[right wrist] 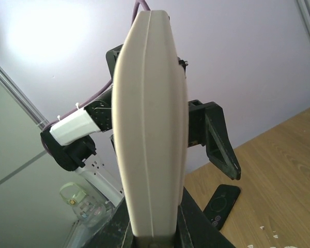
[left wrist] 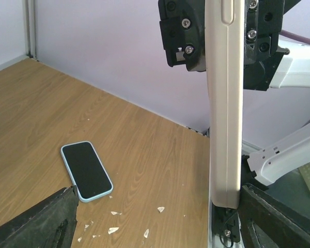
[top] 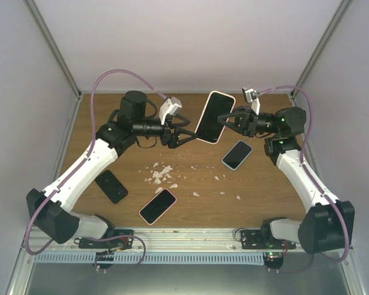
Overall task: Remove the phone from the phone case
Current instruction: Remove the phone case from the phone.
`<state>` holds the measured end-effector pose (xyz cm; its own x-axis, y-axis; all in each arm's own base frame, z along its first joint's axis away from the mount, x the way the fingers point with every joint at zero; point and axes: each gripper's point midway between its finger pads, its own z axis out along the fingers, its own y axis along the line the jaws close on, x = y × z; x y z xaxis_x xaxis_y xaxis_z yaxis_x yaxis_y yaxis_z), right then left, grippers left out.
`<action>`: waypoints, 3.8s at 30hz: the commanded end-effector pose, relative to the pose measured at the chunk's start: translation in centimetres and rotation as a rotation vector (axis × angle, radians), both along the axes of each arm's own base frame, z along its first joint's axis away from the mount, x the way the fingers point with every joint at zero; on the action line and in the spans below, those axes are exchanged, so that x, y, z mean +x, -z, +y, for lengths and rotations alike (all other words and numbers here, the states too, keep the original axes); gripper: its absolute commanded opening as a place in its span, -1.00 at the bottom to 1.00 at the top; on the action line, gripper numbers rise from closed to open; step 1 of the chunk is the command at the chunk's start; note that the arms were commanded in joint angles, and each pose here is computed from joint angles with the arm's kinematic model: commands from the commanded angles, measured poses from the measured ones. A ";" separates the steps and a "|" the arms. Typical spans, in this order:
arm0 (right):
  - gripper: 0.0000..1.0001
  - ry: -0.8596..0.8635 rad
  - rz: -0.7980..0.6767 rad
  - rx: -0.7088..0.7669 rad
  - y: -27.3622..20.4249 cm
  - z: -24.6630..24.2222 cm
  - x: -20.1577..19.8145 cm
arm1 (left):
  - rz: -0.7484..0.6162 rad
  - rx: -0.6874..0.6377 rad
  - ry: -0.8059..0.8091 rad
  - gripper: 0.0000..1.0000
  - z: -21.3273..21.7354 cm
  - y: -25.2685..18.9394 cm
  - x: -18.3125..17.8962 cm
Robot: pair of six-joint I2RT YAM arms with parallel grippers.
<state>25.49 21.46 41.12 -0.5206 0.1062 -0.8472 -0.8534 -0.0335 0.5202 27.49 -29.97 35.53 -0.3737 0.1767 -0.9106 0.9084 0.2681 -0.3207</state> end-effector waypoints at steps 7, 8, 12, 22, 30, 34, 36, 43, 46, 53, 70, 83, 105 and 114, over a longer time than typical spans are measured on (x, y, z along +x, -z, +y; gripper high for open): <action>-0.99 -0.082 -0.129 0.019 -3.2 -0.2 -4.0 | 0.061 0.068 -0.160 0.63 2.1 3.6 3.9; -0.99 -0.083 -0.128 0.021 -3.3 -0.2 -4.1 | 0.063 0.069 -0.161 0.63 2.1 3.7 4.0; -0.99 -0.088 -0.135 0.027 -3.4 -0.3 -4.6 | 0.067 0.076 -0.186 0.62 2.3 3.8 4.5; -0.99 -0.062 -0.114 0.035 -3.2 -0.3 -3.6 | 0.055 -0.023 0.020 0.71 1.2 1.4 0.8; -0.99 -0.001 -0.063 0.041 -2.5 -0.6 -1.6 | 0.025 -0.102 0.178 0.73 0.5 -1.4 -2.9; -0.99 0.006 -0.056 0.034 -2.2 -0.6 -1.3 | 0.027 -0.114 0.176 0.71 0.2 -2.3 -2.9; -0.99 0.010 -0.058 0.032 -2.1 -0.6 -1.2 | 0.029 -0.116 0.173 0.69 0.0 -2.4 -2.7; -0.99 0.013 -0.052 0.027 -1.8 -0.5 -0.9 | 0.021 -0.113 0.203 0.69 -0.5 -2.5 -3.5; -0.99 0.014 -0.048 0.026 -1.7 -0.5 -0.8 | 0.018 -0.115 0.209 0.69 -0.6 -2.7 -3.7; -0.99 0.007 -0.053 0.030 -1.8 -0.5 -1.0 | 0.035 -0.091 0.134 0.64 -0.8 -1.9 -2.0; -0.99 -0.037 -0.092 0.052 -2.3 -0.5 -2.9 | 0.099 -0.025 -0.053 0.57 -0.3 0.8 2.3; -0.99 -0.117 -0.121 0.059 -2.2 0.3 -5.3 | 0.102 0.049 -0.201 0.53 0.7 2.9 5.2; -0.99 -0.305 -0.063 -0.051 2.6 2.9 -7.9 | 0.069 -0.004 -0.139 0.51 0.3 0.5 4.5; -0.99 -0.381 -0.056 -0.086 3.9 3.6 -9.0 | 0.010 -0.039 -0.083 0.50 -0.3 -1.4 4.3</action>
<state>23.42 23.66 38.71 -0.5608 0.0947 -0.8225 -0.8266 -0.1218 0.5495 27.15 -30.05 34.15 -0.5198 0.2101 -0.8281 0.8492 0.2325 -0.4741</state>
